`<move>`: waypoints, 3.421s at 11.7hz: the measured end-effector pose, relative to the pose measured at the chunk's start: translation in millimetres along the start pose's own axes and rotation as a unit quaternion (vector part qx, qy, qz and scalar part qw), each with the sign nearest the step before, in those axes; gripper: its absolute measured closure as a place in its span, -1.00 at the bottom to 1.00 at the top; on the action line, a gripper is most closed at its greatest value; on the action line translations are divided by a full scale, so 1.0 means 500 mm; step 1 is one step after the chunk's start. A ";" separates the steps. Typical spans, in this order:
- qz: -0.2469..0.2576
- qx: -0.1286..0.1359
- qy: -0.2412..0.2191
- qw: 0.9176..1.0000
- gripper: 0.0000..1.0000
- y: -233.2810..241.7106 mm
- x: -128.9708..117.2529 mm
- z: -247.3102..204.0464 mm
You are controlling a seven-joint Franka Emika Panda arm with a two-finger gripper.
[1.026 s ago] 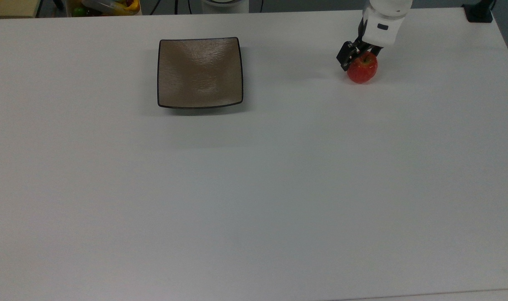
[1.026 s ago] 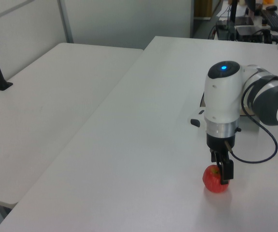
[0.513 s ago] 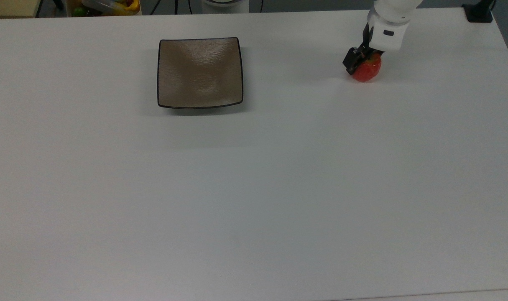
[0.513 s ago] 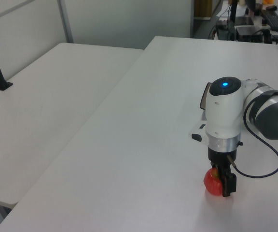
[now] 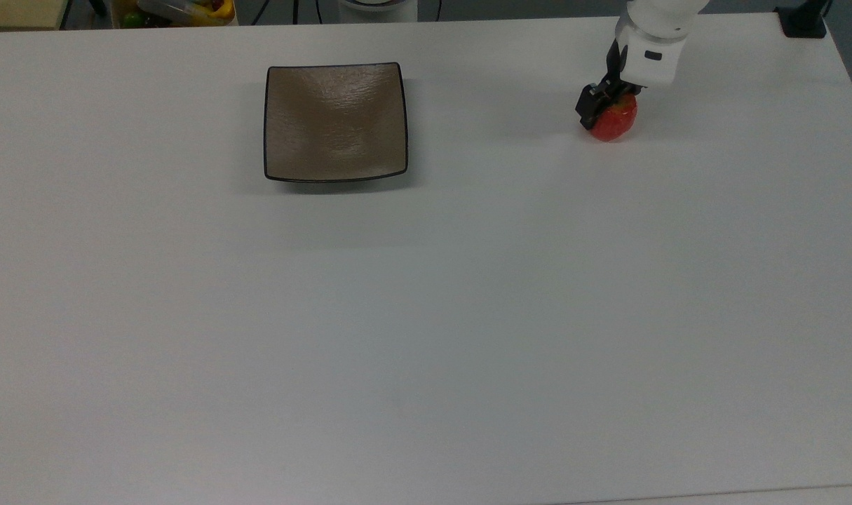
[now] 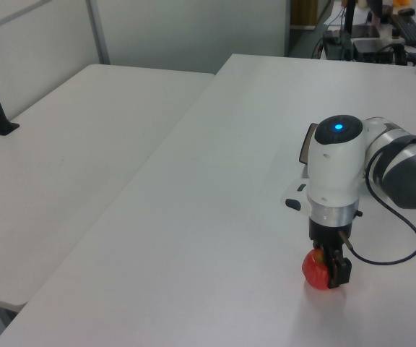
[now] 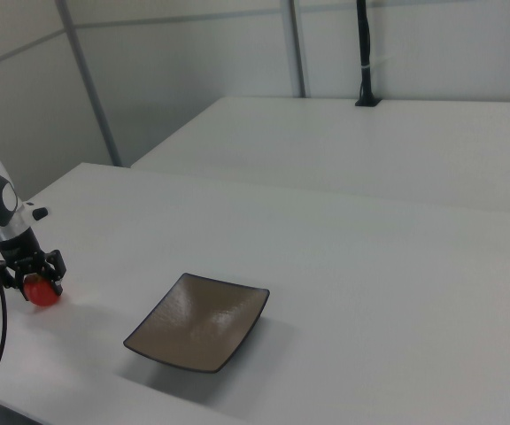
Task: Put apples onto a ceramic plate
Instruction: 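Lift the red apple and carry it toward the brown plate, then lower the held apple onto the center of the brown plate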
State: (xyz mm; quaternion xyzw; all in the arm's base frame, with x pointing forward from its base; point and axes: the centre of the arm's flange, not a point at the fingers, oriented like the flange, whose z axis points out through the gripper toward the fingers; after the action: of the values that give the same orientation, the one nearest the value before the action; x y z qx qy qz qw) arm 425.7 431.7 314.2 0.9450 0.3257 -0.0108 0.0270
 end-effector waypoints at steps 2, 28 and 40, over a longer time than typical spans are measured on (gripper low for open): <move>0.009 0.000 0.010 1.000 -0.45 0.021 0.006 -0.022; 0.147 0.027 -0.041 0.988 -0.45 0.774 -0.343 -0.291; 0.147 0.025 -0.074 0.986 -0.52 0.778 -0.358 0.000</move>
State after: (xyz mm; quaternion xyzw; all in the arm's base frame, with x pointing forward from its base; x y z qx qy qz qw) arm 524.8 15.7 338.3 0.9796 0.1802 -0.0850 0.0283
